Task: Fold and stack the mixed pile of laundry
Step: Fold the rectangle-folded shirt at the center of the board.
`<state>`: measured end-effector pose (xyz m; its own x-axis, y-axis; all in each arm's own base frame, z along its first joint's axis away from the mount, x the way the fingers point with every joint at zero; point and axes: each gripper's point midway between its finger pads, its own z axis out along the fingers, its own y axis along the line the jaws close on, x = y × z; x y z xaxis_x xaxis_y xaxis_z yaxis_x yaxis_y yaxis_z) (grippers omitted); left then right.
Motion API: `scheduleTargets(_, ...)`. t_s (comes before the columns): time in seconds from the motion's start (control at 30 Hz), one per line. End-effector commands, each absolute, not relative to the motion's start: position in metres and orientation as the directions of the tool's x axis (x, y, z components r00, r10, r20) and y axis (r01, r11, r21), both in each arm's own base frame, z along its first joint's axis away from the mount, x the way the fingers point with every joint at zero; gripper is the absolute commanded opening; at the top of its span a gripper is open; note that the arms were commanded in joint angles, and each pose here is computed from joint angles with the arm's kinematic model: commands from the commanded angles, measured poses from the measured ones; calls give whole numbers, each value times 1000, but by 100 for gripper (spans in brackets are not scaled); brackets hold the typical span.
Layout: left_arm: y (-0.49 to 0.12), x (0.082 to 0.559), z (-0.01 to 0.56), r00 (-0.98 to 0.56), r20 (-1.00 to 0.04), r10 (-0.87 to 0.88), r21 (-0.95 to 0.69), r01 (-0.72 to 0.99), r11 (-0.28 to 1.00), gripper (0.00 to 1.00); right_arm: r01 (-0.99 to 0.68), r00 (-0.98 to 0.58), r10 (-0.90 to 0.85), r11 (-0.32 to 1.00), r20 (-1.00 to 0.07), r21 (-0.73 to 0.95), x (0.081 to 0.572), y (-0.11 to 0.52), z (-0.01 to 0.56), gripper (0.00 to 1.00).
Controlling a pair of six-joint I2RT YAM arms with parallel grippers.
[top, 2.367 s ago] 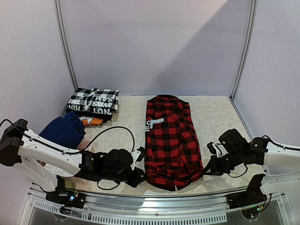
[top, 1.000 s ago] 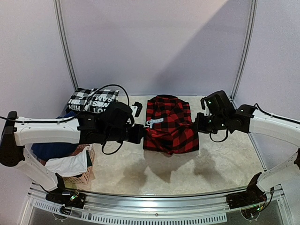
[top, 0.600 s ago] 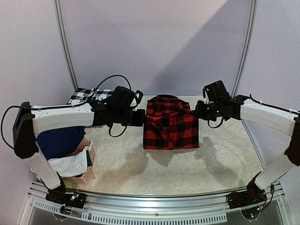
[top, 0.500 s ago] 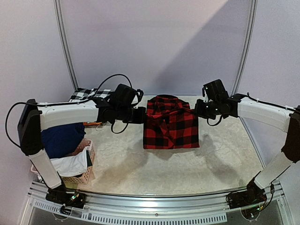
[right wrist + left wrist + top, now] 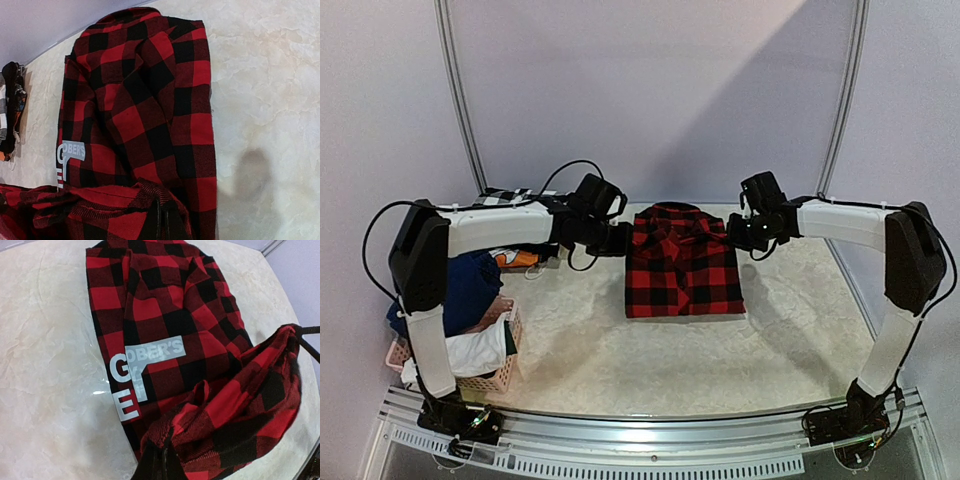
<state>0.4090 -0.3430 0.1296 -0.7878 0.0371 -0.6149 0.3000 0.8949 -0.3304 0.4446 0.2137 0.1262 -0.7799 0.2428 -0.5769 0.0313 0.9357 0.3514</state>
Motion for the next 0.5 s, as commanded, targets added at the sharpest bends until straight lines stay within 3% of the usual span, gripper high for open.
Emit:
scheduleTargets(0.0,-340,422,113,-818,-572,58,-328,292,898,0,32,-772,257,929,-581,369,465,211,123,0)
scheduleTargets(0.3,-345,436,107,-834,-549,59,-338,286,897,0,30,-797,253,923,-549,383,483,215,105,0)
scheduleTargets(0.47,-347,441,109,-836,-547,50,-360,289,887,16,45,-813,255,924,-523,380,490,216,87,0)
